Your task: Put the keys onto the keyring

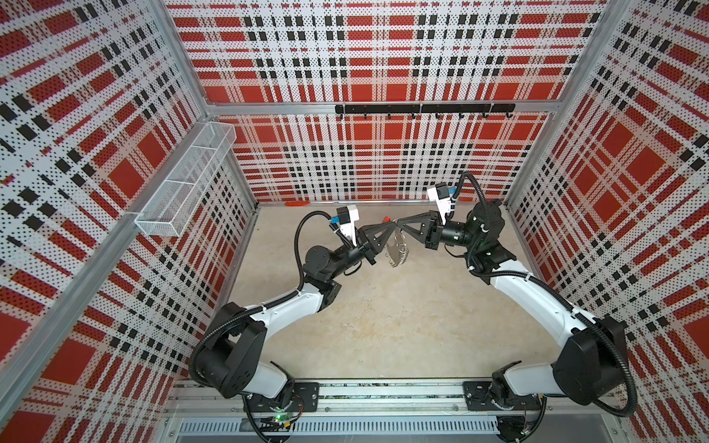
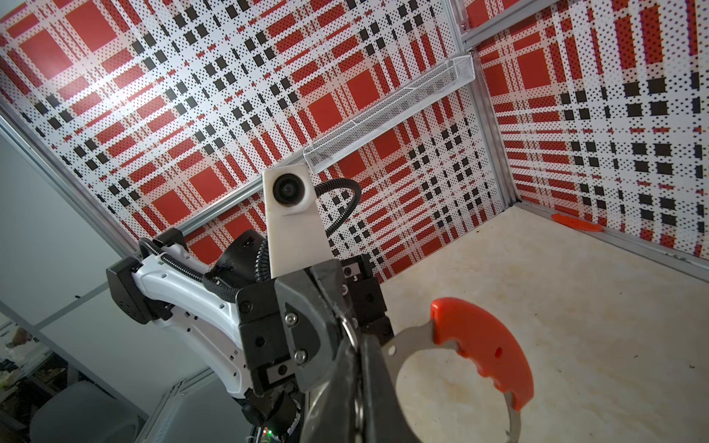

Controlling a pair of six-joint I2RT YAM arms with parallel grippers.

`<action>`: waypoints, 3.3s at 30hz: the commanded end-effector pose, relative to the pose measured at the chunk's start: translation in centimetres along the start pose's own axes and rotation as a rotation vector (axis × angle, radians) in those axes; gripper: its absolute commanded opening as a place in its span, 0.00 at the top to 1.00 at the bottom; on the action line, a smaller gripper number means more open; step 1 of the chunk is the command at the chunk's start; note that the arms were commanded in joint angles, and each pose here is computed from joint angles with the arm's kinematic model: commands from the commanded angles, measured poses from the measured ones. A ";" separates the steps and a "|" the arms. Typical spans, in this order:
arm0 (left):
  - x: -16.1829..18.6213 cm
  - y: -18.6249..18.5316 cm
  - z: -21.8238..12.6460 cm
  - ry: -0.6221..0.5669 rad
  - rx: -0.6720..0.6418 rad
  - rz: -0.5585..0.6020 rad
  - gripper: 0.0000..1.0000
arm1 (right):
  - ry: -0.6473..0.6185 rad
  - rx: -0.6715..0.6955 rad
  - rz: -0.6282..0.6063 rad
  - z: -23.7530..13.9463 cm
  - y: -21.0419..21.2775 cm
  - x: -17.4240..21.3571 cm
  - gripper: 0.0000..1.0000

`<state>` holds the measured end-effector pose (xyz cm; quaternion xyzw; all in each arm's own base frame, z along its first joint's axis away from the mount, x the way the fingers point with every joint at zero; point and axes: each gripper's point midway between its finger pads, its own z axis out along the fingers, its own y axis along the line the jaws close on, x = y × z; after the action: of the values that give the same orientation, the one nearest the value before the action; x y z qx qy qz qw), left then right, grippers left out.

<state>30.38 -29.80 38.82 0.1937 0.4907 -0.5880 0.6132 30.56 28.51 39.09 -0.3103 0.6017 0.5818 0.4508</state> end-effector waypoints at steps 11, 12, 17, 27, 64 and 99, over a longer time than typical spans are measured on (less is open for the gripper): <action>-1.3 -0.5 0.2 -0.026 0.022 0.059 0.90 | -0.015 -0.001 -0.084 -0.3 0.9 -0.9 1.00; -1.1 -0.2 0.1 -0.018 0.010 0.069 0.82 | -0.007 0.020 -0.110 -0.3 0.6 -0.8 1.00; 0.0 0.5 -1.6 0.072 -0.043 0.262 0.72 | 0.039 0.140 -0.183 -0.5 -0.7 -0.3 1.00; 3.9 3.2 -1.9 0.585 -0.035 0.582 0.76 | 0.118 0.250 -0.284 -1.1 -2.1 0.5 1.00; 4.6 3.1 0.8 0.715 0.101 0.432 0.86 | 0.111 0.215 -0.335 -0.7 0.2 0.2 1.00; 0.2 1.0 0.9 0.397 0.062 0.377 1.00 | -0.075 0.007 0.052 -3.6 -0.7 -0.8 0.56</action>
<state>32.27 -31.15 35.03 0.4228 0.5761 -0.4280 0.5533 32.07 24.48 37.88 -0.2552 0.6232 0.5664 0.4750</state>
